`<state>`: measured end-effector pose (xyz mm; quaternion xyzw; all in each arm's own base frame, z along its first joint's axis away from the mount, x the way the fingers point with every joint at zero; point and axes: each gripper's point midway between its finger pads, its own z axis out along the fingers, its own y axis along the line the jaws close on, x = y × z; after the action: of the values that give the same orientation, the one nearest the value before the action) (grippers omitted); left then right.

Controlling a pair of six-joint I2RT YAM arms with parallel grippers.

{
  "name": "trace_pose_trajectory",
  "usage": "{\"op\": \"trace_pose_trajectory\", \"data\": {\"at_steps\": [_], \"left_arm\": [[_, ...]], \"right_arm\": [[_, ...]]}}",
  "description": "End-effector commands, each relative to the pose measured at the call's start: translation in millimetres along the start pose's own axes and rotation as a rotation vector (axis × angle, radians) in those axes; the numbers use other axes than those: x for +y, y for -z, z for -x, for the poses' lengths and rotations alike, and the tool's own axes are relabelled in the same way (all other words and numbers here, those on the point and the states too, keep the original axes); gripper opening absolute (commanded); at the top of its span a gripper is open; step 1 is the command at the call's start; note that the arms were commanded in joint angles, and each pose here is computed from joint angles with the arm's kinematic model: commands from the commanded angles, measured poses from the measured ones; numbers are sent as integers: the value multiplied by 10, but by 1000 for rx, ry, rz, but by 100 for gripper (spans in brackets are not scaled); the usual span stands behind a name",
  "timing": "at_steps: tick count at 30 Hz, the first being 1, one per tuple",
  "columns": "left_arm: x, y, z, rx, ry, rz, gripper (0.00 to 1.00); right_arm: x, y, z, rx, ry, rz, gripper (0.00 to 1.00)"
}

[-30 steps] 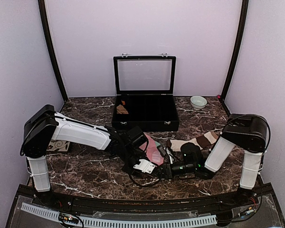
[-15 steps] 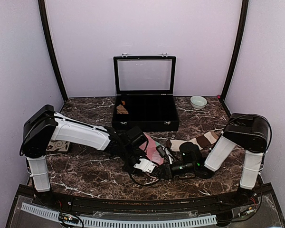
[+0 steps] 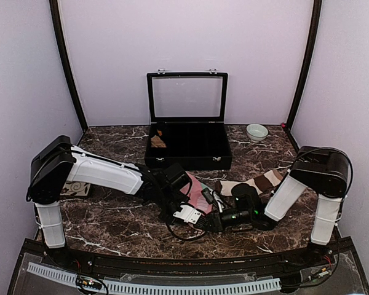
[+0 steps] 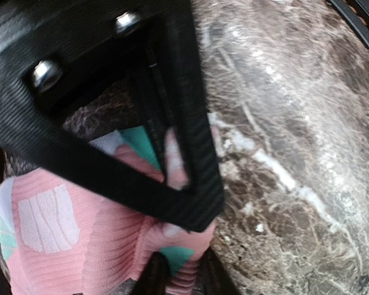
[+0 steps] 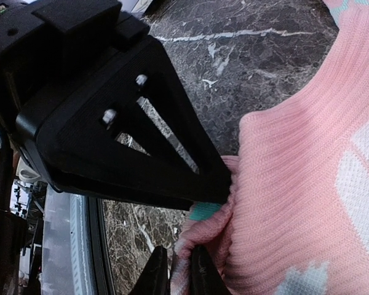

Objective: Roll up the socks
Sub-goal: Roll the sock at the center of the board.

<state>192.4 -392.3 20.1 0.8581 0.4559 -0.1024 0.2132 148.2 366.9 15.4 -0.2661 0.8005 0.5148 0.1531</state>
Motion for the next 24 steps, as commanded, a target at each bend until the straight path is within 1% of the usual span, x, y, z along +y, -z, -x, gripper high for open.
{"op": "trace_pose_trajectory", "data": {"at_steps": [1, 2, 4, 9, 14, 17, 20, 24], "left_arm": [[-285, -194, -467, 146, 73, -135, 15], [-263, -192, -463, 141, 87, -139, 9], [-252, -165, -460, 129, 113, -152, 0], [-360, -100, -419, 115, 154, -218, 0], [-600, 53, -265, 69, 241, -338, 0], [-760, 142, -157, 40, 294, -404, 0], [-874, 206, -62, 12, 350, -455, 0], [-1004, 249, -31, 14, 389, -481, 0]], "right_arm": [[-663, 261, -1031, 296, -254, -274, 19], [-659, 269, -1023, 293, -250, -276, 24], [-652, 290, -1005, 286, -243, -283, 28], [-648, 358, -915, 251, -231, -310, 29], [-603, 476, -610, 150, -190, -337, 30], [-516, 503, -378, 96, -133, -331, 30], [-475, 475, -232, 76, -82, -328, 30], [-401, 402, -56, 65, -43, -299, 30]]}}
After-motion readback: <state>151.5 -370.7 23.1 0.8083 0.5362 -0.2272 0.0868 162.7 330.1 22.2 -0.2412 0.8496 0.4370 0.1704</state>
